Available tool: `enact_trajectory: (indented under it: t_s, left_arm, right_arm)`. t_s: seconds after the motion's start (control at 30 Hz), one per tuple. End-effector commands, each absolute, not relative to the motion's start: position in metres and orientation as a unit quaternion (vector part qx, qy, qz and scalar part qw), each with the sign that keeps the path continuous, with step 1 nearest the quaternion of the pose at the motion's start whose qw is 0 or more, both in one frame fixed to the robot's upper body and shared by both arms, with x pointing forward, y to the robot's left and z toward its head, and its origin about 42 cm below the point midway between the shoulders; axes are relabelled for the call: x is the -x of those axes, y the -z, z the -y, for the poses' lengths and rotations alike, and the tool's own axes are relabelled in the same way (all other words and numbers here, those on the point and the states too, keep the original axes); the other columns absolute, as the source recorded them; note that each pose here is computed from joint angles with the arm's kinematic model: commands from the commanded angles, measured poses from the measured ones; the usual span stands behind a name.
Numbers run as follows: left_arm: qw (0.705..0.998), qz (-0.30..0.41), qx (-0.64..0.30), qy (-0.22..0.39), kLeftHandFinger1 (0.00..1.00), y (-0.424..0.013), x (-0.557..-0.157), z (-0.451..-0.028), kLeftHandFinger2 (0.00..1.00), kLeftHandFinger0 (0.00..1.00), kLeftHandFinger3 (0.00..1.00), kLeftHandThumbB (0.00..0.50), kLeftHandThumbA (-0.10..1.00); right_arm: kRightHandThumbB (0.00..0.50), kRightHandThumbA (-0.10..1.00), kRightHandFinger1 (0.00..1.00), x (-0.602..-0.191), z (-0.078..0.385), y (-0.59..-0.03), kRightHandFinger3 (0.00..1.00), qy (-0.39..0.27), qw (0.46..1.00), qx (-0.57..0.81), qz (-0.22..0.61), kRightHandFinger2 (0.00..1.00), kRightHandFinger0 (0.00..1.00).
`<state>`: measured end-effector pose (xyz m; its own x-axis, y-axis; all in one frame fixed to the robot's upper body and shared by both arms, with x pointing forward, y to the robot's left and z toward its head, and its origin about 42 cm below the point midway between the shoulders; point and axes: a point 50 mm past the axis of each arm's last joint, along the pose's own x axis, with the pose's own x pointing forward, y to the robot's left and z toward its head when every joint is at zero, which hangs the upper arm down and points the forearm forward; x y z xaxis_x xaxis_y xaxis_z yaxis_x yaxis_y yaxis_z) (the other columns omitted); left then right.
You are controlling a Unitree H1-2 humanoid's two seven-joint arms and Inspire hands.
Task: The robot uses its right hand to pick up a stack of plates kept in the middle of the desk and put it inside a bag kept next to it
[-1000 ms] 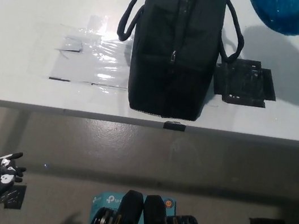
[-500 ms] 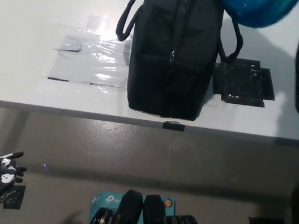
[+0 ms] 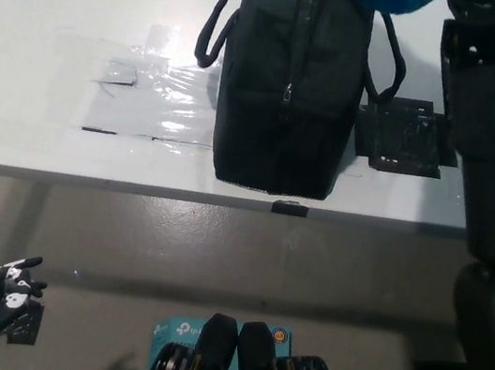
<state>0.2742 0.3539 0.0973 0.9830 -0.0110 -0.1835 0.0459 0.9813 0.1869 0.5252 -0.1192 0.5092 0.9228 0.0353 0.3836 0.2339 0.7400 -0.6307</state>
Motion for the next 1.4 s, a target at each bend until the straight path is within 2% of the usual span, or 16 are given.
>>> enact_trajectory:
  t_s: [0.0, 0.4, 0.43, 0.47, 0.57, 0.6, 0.67, 0.7, 0.8, 0.93, 1.0, 1.03, 1.1, 1.17, 1.3, 1.37]
  left_arm:
    - [0.992, -0.072, -0.104, 0.022, 0.74, -0.107, -0.278, -0.356, 0.88, 0.64, 1.0, 0.211, -0.1]
    - [0.991, -0.074, -0.107, 0.022, 0.74, -0.107, -0.276, -0.355, 0.88, 0.65, 1.0, 0.206, -0.1]
    - [0.991, -0.074, -0.106, 0.023, 0.75, -0.107, -0.276, -0.355, 0.89, 0.66, 1.0, 0.207, -0.1]
    - [0.991, -0.075, -0.107, 0.023, 0.76, -0.107, -0.276, -0.355, 0.9, 0.66, 1.0, 0.209, -0.1]
    - [0.992, -0.071, -0.104, 0.024, 0.75, -0.106, -0.277, -0.355, 0.89, 0.65, 1.0, 0.21, -0.1]
    - [0.992, -0.071, -0.102, 0.024, 0.75, -0.106, -0.277, -0.355, 0.89, 0.65, 1.0, 0.209, -0.1]
    - [0.992, -0.074, -0.104, 0.022, 0.76, -0.107, -0.277, -0.355, 0.89, 0.65, 1.0, 0.201, -0.1]
    - [0.992, -0.075, -0.103, 0.023, 0.76, -0.105, -0.276, -0.354, 0.89, 0.66, 1.0, 0.206, -0.1]
    - [0.992, -0.077, -0.099, 0.022, 0.76, -0.102, -0.275, -0.353, 0.89, 0.66, 1.0, 0.2, -0.1]
    - [0.991, -0.078, -0.105, 0.026, 0.76, -0.1, -0.273, -0.352, 0.9, 0.65, 1.0, 0.203, -0.1]
    - [0.991, -0.075, -0.104, 0.029, 0.76, -0.101, -0.273, -0.352, 0.9, 0.65, 1.0, 0.201, -0.1]
    - [0.992, -0.076, -0.101, 0.03, 0.76, -0.101, -0.273, -0.352, 0.9, 0.65, 1.0, 0.195, -0.1]
    - [0.992, -0.077, -0.098, 0.029, 0.76, -0.1, -0.274, -0.352, 0.89, 0.65, 1.0, 0.195, -0.1]
    - [0.991, -0.08, -0.099, 0.028, 0.75, -0.099, -0.269, -0.352, 0.89, 0.65, 1.0, 0.199, -0.1]
    - [0.991, -0.083, -0.096, 0.027, 0.76, -0.099, -0.27, -0.352, 0.89, 0.66, 1.0, 0.196, -0.1]
    - [0.992, -0.084, -0.096, 0.026, 0.75, -0.098, -0.269, -0.352, 0.88, 0.66, 1.0, 0.194, -0.1]
  right_arm:
    - [0.219, -0.1, 0.03, -0.509, 0.113, -0.575, 0.32, 0.093, 0.886, 0.371, 0.261, 0.42, 0.0]
    - [0.22, -0.1, 0.0, -0.522, 0.107, -0.554, 0.38, 0.105, 0.889, 0.386, 0.224, 0.39, 0.0]
    - [0.177, -0.1, 0.0, -0.534, 0.107, -0.53, 0.47, 0.111, 0.892, 0.395, 0.188, 0.37, 0.0]
    - [0.14, -0.1, 0.0, -0.537, 0.107, -0.525, 0.45, 0.114, 0.892, 0.4, 0.18, 0.3, 0.0]
    - [0.073, -0.1, 0.0, -0.542, 0.102, -0.517, 0.21, 0.116, 0.892, 0.403, 0.166, 0.01, 0.0]
    - [0.074, -0.1, 0.0, -0.543, 0.1, -0.517, 0.2, 0.115, 0.893, 0.403, 0.164, 0.0, 0.0]
    - [0.109, -0.1, 0.0, -0.539, 0.088, -0.517, 0.13, 0.111, 0.895, 0.396, 0.174, 0.07, 0.0]
    - [0.161, -0.1, 0.0, -0.538, 0.085, -0.517, 0.21, 0.109, 0.894, 0.397, 0.177, 0.28, 0.0]
    - [0.212, -0.1, 0.03, -0.535, 0.073, -0.519, 0.37, 0.098, 0.895, 0.394, 0.185, 0.43, 0.0]
    - [0.179, -0.1, 0.04, -0.536, 0.067, -0.521, 0.44, 0.095, 0.895, 0.397, 0.18, 0.43, 0.0]
    - [0.114, -0.1, 0.02, -0.538, 0.067, -0.523, 0.5, 0.098, 0.897, 0.395, 0.173, 0.43, 0.0]
    - [0.086, -0.1, 0.0, -0.54, 0.069, -0.525, 0.46, 0.1, 0.898, 0.395, 0.167, 0.38, 0.0]
    - [0.003, -0.1, 0.0, -0.543, 0.072, -0.531, 0.31, 0.103, 0.898, 0.397, 0.159, 0.14, 0.0]
    - [0.0, -0.1, 0.0, -0.543, 0.071, -0.532, 0.26, 0.112, 0.898, 0.396, 0.156, 0.09, 0.0]
    - [0.0, -0.1, 0.0, -0.541, 0.065, -0.555, 0.4, 0.114, 0.898, 0.393, 0.161, 0.32, 0.0]
    - [0.0, -0.1, 0.0, -0.542, 0.063, -0.555, 0.45, 0.114, 0.898, 0.395, 0.158, 0.37, 0.0]
